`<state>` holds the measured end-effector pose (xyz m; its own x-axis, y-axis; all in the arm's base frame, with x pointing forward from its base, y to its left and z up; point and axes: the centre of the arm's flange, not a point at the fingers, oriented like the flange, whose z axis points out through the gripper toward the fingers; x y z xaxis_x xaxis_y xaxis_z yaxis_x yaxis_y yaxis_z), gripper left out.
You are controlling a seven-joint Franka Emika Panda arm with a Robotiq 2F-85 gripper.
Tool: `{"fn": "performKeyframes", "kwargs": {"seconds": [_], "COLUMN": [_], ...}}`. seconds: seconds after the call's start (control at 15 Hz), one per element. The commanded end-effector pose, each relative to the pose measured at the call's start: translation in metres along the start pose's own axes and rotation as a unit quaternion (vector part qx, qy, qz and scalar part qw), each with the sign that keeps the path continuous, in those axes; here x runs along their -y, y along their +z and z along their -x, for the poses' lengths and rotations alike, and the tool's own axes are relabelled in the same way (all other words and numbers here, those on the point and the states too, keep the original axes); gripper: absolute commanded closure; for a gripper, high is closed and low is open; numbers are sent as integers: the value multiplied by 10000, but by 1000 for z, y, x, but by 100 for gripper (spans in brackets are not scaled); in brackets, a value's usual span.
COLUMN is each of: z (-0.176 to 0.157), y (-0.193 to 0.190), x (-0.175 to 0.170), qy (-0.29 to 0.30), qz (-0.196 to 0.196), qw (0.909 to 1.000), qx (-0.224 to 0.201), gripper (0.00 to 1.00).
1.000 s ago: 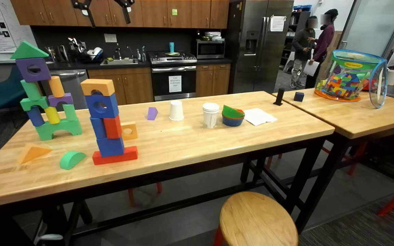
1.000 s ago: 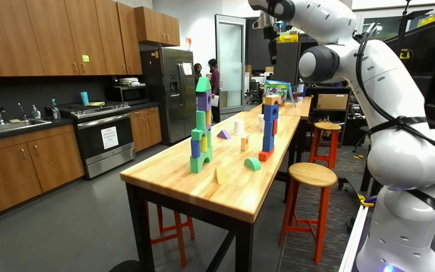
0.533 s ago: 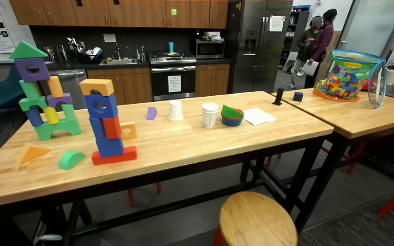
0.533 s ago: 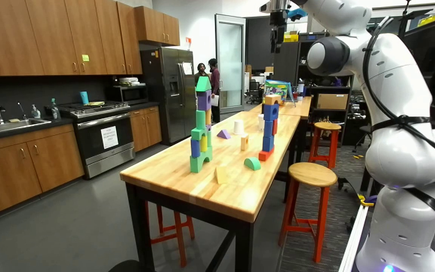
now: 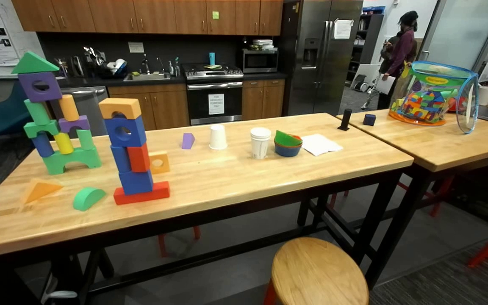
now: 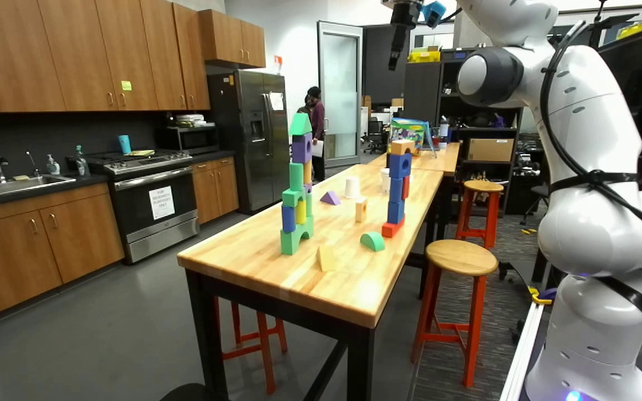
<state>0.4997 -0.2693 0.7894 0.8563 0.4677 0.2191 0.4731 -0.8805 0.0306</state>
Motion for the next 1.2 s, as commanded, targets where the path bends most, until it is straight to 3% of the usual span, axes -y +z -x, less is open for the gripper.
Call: {"fn": "performKeyframes", "kwargs": {"seconds": [0.0,0.53,0.67,0.73,1.13], "z": [8,-18,-17,-46,-46], "y": [26,42,44,14,15], "x": [44,69,68,36,36], "qy": [129,-129,-190,-118,-116], "qz": [42,164,215,133,148], "qw": [9998,9987,9978,9988,9985], "qx": [112,474,594,455,513], "gripper": [0,0,0,0,0]}}
